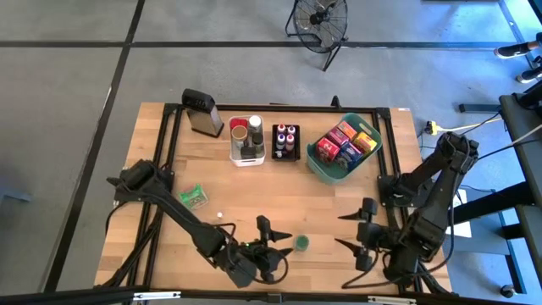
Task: Pick & Place Kitchen Items
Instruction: Put the green spice bottle into the white bin
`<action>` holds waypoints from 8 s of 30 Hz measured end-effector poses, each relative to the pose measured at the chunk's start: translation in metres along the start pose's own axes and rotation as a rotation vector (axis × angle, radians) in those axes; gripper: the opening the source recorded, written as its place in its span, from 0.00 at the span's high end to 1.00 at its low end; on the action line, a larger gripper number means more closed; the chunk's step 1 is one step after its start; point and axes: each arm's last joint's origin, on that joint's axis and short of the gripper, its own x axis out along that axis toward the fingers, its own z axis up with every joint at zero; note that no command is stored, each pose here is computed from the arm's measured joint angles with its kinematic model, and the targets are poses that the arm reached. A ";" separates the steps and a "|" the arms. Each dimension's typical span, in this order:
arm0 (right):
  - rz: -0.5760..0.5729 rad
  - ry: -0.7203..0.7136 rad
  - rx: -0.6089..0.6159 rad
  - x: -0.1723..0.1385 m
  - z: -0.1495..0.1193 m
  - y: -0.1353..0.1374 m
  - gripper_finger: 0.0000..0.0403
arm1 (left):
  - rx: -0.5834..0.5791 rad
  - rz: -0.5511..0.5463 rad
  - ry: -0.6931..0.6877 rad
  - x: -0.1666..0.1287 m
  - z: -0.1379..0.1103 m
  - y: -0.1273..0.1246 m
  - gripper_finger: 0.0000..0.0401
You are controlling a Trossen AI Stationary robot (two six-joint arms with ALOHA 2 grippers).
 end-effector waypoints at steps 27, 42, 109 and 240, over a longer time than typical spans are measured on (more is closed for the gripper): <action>-0.030 0.008 -0.052 0.008 0.001 -0.004 0.28 | -0.106 0.065 -0.017 0.005 -0.001 -0.004 0.51; -0.041 0.011 -0.069 0.011 0.003 -0.006 0.28 | -0.225 -0.084 0.027 0.021 -0.010 -0.001 0.24; -0.040 0.012 -0.072 0.011 0.003 -0.006 0.28 | -0.279 -0.189 0.080 0.081 -0.057 -0.022 0.24; -0.072 0.094 -0.030 0.037 0.000 -0.015 0.28 | -0.637 0.534 0.577 0.026 -0.165 0.242 0.47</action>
